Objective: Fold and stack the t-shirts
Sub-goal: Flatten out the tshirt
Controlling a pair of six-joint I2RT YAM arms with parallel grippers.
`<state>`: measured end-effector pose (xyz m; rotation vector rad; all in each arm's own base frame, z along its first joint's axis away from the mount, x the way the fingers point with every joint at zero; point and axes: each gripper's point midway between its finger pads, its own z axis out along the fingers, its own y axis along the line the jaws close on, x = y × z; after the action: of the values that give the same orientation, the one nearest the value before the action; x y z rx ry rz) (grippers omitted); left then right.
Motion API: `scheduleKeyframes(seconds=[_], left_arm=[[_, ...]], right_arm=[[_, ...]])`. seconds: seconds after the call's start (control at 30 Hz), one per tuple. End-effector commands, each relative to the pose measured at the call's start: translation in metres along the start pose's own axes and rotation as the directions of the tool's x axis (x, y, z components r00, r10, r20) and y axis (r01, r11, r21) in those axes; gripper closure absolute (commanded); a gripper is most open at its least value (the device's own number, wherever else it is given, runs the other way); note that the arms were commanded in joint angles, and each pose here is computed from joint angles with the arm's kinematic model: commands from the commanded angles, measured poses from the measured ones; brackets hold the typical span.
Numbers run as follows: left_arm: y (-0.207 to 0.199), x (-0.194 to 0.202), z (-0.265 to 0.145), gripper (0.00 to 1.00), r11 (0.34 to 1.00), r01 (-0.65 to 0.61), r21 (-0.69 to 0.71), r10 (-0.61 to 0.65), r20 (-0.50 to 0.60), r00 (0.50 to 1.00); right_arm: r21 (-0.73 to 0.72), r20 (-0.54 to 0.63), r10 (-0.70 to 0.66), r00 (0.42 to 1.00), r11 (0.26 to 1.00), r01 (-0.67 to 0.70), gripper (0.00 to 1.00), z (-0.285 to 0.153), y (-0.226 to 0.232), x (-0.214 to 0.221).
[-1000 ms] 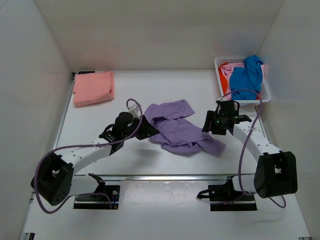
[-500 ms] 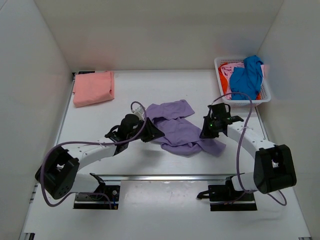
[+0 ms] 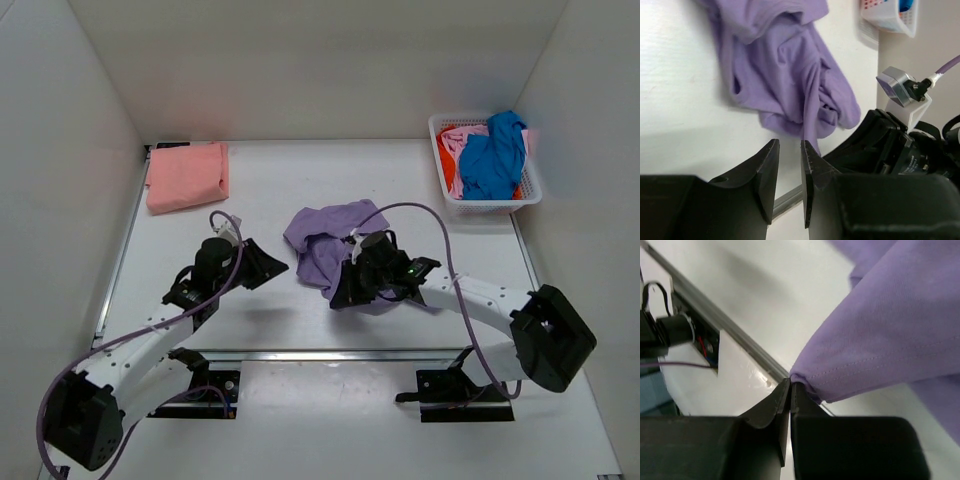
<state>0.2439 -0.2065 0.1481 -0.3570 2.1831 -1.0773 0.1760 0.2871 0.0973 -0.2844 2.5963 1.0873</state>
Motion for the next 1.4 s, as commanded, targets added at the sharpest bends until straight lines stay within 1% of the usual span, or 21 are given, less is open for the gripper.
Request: scheduleKeyframes(seconds=[0.0,0.07,0.1,0.13,0.17,0.2,0.3,0.37,0.4,0.47,0.57,0.6,0.67,0.73,0.77,0.8,0.83,0.9,1.07,1.2,1.37], left_arm=[[0.027,0.013,-0.012,0.65,0.998,0.016,-0.06,-0.018,-0.035,0.999],[0.031,0.014,-0.013,0.64,0.997,0.011,-0.074,-0.014,-0.042,0.999],[0.032,0.017,-0.013,0.63,0.997,0.008,-0.076,-0.012,-0.054,0.998],[0.033,0.022,-0.011,0.59,0.997,0.001,-0.077,-0.007,-0.071,0.997],[0.032,0.026,-0.008,0.59,0.997,-0.003,-0.074,-0.003,-0.085,0.996],[0.034,0.034,-0.007,0.57,0.997,-0.006,-0.074,-0.002,-0.108,0.994],[0.033,0.057,0.002,0.56,0.998,0.008,-0.066,-0.02,-0.173,0.985],[0.015,0.065,0.01,0.55,1.0,0.017,0.006,-0.015,-0.184,0.983],[0.006,0.065,0.012,0.56,0.998,0.044,0.042,-0.036,-0.18,0.983],[-0.004,0.075,0.017,0.54,0.995,0.068,0.074,-0.05,-0.216,0.975],[-0.026,0.076,0.023,0.52,0.984,0.126,0.125,-0.094,-0.235,0.967],[-0.037,0.075,0.024,0.49,0.976,0.154,0.153,-0.116,-0.228,0.967],[-0.042,0.078,0.026,0.46,0.959,0.235,0.157,-0.195,-0.233,0.953],[-0.049,0.07,0.027,0.45,0.943,0.277,0.183,-0.236,-0.218,0.947],[-0.048,0.073,0.027,0.46,0.935,0.311,0.174,-0.267,-0.234,0.935],[-0.049,0.073,0.026,0.45,0.922,0.339,0.185,-0.291,-0.244,0.925],[-0.056,0.069,0.024,0.43,0.907,0.357,0.222,-0.303,-0.246,0.921],[-0.057,0.074,0.024,0.42,0.877,0.424,0.225,-0.353,-0.298,0.887],[-0.059,0.085,0.029,0.41,0.875,0.438,0.208,-0.346,-0.365,0.865],[-0.063,0.093,0.029,0.39,0.854,0.475,0.212,-0.363,-0.41,0.837],[-0.071,0.098,0.033,0.4,0.851,0.473,0.229,-0.339,-0.447,0.828]], right_arm=[[-0.131,-0.031,-0.038,0.999,0.991,0.033,1.0,0.009,0.04,0.002],[-0.106,-0.029,-0.104,0.994,0.989,0.1,1.0,0.008,0.051,0.001],[-0.056,-0.033,-0.105,0.994,0.993,0.103,1.0,0.008,0.042,0.002],[-0.051,-0.038,-0.117,0.992,0.992,0.115,1.0,0.006,0.042,0.004],[-0.016,-0.008,-0.109,0.994,0.994,0.109,1.0,0.0,0.036,-0.003],[0.004,-0.014,-0.094,0.995,0.996,0.094,1.0,-0.002,0.027,0.001],[-0.036,0.068,-0.056,0.996,0.998,0.059,1.0,-0.018,0.024,-0.012],[-0.071,0.107,-0.048,0.993,0.996,0.055,1.0,-0.026,0.024,-0.019],[-0.087,0.119,-0.044,0.992,0.995,0.055,1.0,-0.028,0.027,-0.022],[-0.103,0.131,-0.052,0.99,0.993,0.065,1.0,-0.027,0.033,-0.025],[-0.136,0.178,-0.059,0.982,0.987,0.084,1.0,-0.03,0.048,-0.036],[-0.137,0.186,-0.057,0.981,0.987,0.084,1.0,-0.027,0.051,-0.038],[-0.144,0.211,-0.068,0.975,0.985,0.1,1.0,-0.029,0.059,-0.044],[-0.13,0.221,-0.067,0.973,0.987,0.098,0.99,-0.027,0.058,-0.048],[-0.12,0.218,-0.074,0.973,0.988,0.102,1.0,-0.026,0.056,-0.048],[-0.107,0.225,-0.075,0.972,0.989,0.101,1.0,-0.026,0.053,-0.05],[-0.097,0.221,-0.081,0.972,0.99,0.105,1.0,-0.026,0.052,-0.049],[-0.096,0.229,-0.082,0.97,0.99,0.106,1.0,-0.025,0.049,-0.051],[-0.089,0.225,-0.105,0.969,0.988,0.127,1.0,-0.025,0.049,-0.051],[-0.106,0.247,-0.121,0.961,0.983,0.151,1.0,-0.029,0.052,-0.052],[-0.119,0.247,-0.166,0.955,0.973,0.2,1.0,-0.032,0.054,-0.055]])
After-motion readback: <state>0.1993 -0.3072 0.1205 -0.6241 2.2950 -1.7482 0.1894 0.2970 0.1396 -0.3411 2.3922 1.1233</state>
